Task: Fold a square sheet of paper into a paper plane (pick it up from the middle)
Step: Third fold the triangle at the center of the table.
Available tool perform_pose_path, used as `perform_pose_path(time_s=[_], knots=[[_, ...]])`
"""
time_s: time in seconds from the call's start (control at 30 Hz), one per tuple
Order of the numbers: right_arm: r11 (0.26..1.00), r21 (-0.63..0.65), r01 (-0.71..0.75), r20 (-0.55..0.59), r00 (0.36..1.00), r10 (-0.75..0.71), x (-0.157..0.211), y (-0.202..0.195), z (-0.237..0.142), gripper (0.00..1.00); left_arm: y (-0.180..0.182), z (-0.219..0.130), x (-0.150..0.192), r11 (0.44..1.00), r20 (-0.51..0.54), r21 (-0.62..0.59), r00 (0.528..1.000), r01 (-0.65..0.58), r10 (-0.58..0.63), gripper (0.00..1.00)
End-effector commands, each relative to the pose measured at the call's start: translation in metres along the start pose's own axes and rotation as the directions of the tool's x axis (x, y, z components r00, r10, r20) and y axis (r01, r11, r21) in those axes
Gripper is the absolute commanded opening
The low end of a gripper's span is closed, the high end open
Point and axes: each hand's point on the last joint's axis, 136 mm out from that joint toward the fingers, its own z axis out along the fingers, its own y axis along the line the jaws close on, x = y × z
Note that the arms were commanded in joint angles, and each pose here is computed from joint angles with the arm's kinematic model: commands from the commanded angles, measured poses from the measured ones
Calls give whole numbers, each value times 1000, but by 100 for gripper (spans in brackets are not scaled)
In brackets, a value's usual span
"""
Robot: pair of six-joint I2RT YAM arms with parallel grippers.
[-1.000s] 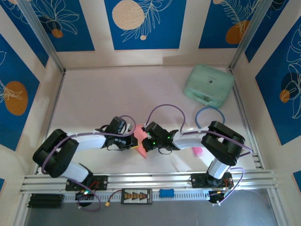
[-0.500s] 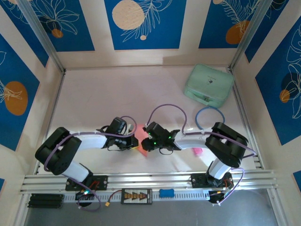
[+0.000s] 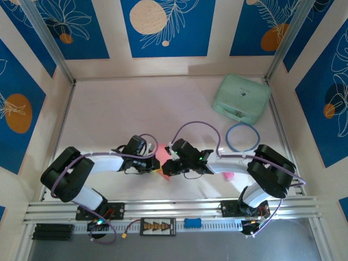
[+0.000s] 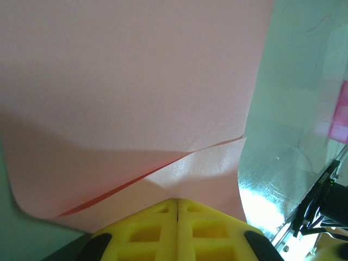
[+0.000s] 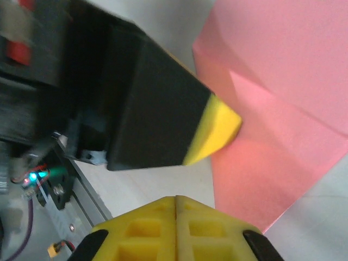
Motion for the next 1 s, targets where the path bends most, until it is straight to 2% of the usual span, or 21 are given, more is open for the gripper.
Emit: perform_pose_path(time_s=[0.0, 0.57, 0.8, 0.97], knots=[[1000, -25, -15, -80, 997, 13, 6, 14, 8, 6, 22, 5, 9, 997, -15, -76, 1000, 7, -8, 0], [994, 79, -78, -139, 986, 89, 24, -15, 22, 5, 23, 5, 9, 997, -16, -75, 1000, 8, -9, 0], [991, 79, -107, -143, 983, 118, 39, -23, 18, 5, 24, 6, 9, 996, -16, -83, 1000, 7, -8, 0], [994, 50, -102, -103, 989, 107, 32, -14, 6, 6, 23, 6, 8, 997, -15, -82, 1000, 6, -7, 0]])
